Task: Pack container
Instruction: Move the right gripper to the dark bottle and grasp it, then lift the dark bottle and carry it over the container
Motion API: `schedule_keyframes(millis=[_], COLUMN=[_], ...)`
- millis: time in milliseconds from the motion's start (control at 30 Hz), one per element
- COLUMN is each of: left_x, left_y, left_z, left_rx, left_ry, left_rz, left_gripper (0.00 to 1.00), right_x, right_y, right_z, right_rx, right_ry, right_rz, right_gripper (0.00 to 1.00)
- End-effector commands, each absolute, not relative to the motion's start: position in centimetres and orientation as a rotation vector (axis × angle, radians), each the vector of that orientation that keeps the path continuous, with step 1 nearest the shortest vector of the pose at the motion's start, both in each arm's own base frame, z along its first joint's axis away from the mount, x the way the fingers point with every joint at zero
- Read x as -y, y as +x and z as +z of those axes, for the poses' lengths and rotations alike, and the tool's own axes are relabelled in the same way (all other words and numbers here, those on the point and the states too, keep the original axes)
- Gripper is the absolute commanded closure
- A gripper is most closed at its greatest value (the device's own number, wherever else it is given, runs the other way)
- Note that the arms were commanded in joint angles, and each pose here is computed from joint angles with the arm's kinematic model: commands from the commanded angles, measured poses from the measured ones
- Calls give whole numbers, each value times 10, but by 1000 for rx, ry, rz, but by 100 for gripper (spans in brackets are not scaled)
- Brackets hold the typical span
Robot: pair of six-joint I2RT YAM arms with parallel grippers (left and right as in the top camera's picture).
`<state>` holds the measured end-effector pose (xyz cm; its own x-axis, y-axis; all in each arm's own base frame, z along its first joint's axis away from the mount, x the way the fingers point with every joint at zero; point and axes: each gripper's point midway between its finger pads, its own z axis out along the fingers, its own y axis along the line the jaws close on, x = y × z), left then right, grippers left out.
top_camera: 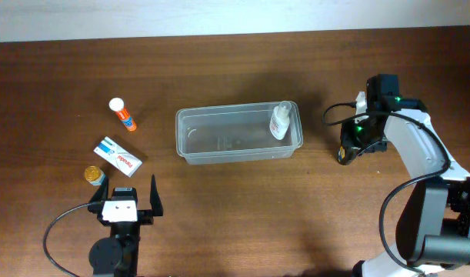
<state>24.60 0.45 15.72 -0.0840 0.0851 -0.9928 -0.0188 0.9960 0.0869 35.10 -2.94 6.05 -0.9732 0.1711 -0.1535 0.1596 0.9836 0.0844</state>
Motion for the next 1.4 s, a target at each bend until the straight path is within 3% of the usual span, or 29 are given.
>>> schedule_keyframes(millis=[0, 400, 967, 1367], left_x=[-4, -4, -4, -4], left_y=[246, 246, 246, 246], left_z=[156, 156, 156, 156], left_rx=[-1650, -1650, -1650, -1650], left_ry=[54, 54, 54, 54], left_rz=[78, 78, 78, 78], left_gripper=[0, 0, 0, 0], right_x=[29, 30, 30, 21], right_y=[348, 358, 355, 357], right_z=[61, 97, 108, 162], right_rx=[-2970, -2960, -2975, -2946], right_ry=[260, 258, 260, 246], right_rz=[121, 120, 122, 186], right_gripper=[78, 78, 78, 78])
